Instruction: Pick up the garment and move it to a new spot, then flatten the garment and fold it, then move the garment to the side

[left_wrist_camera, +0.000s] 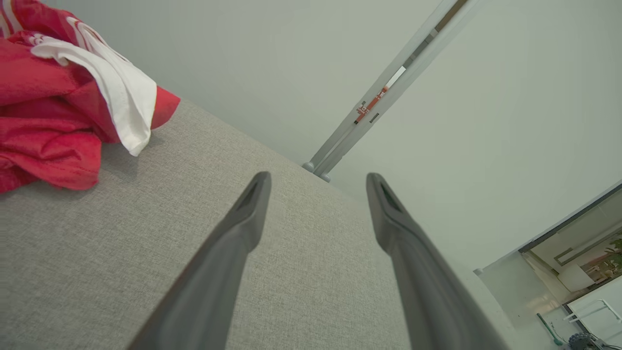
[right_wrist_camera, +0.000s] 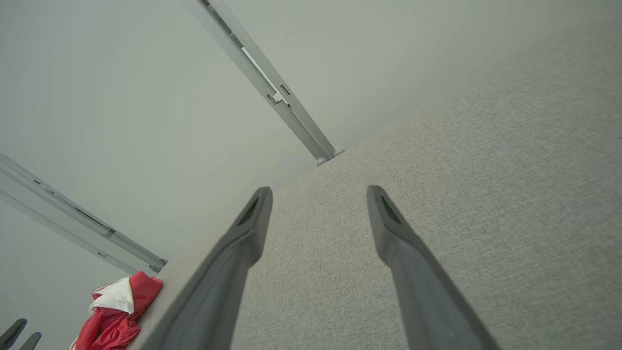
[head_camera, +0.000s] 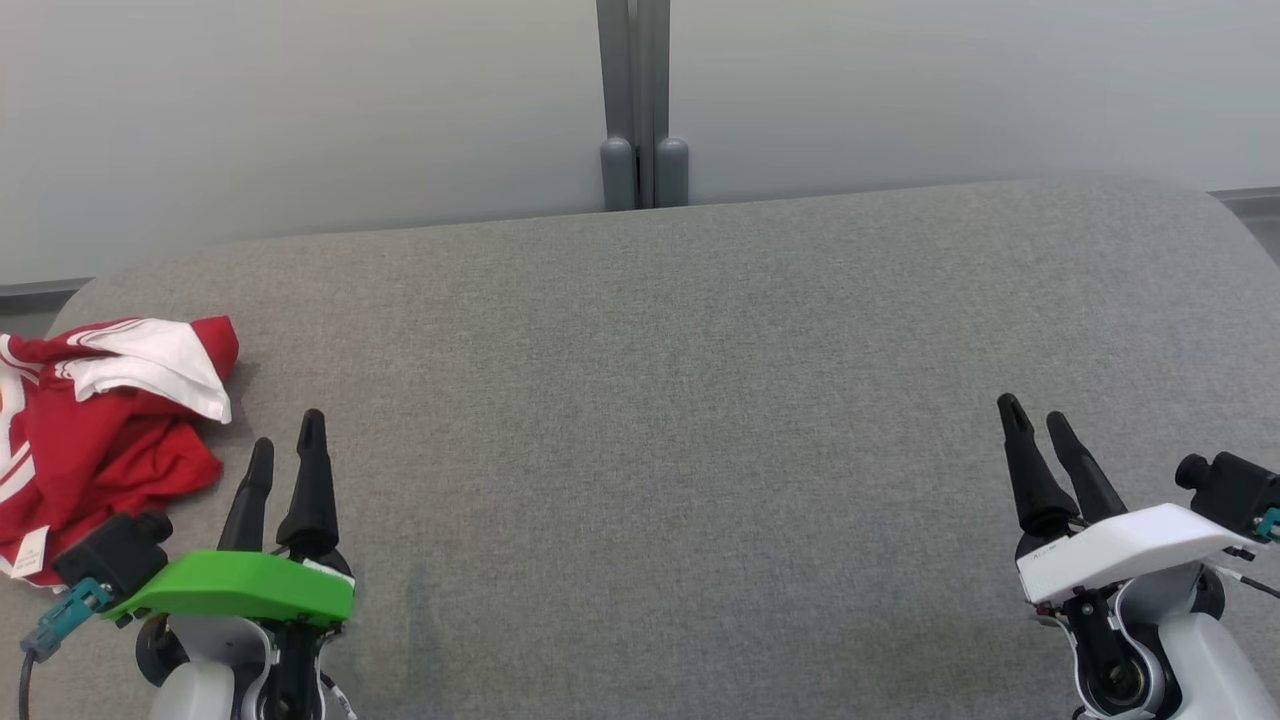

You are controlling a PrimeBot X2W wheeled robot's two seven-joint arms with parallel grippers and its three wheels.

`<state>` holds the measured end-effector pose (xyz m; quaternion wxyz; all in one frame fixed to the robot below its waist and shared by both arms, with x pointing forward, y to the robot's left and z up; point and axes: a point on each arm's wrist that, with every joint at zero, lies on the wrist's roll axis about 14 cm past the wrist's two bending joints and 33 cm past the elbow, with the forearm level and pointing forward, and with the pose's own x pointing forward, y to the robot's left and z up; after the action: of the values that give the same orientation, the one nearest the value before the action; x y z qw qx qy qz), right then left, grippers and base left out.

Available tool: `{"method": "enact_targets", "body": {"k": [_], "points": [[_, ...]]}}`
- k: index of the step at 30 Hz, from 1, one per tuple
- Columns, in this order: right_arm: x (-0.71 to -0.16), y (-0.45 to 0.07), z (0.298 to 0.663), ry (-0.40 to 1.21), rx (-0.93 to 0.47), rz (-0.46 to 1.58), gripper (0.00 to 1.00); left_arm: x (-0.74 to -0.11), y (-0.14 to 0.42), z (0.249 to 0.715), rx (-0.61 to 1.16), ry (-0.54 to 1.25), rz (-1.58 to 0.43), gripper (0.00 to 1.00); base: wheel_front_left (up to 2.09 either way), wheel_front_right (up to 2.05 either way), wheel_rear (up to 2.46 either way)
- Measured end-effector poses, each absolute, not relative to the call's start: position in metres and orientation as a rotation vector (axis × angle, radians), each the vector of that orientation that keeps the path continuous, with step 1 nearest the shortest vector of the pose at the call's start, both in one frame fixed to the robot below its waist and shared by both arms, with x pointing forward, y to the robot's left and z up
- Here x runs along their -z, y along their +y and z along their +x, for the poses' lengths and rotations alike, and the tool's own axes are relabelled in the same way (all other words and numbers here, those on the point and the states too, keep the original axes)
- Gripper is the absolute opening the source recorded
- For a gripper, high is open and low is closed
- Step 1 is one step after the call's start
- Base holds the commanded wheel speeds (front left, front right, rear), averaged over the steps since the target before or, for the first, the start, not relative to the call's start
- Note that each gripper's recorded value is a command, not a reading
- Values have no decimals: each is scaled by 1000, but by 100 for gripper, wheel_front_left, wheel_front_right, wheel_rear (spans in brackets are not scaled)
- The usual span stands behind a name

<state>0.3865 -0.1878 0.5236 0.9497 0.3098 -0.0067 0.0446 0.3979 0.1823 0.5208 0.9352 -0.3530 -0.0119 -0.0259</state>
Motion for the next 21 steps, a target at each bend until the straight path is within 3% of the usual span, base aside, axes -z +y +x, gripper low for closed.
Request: {"method": "enact_targets", "body": {"k": [21], "points": [[-529, -181, 385, -38, -124, 397, 100, -516, 183, 396, 65, -29, -472, 100, 0, 0, 0]]}}
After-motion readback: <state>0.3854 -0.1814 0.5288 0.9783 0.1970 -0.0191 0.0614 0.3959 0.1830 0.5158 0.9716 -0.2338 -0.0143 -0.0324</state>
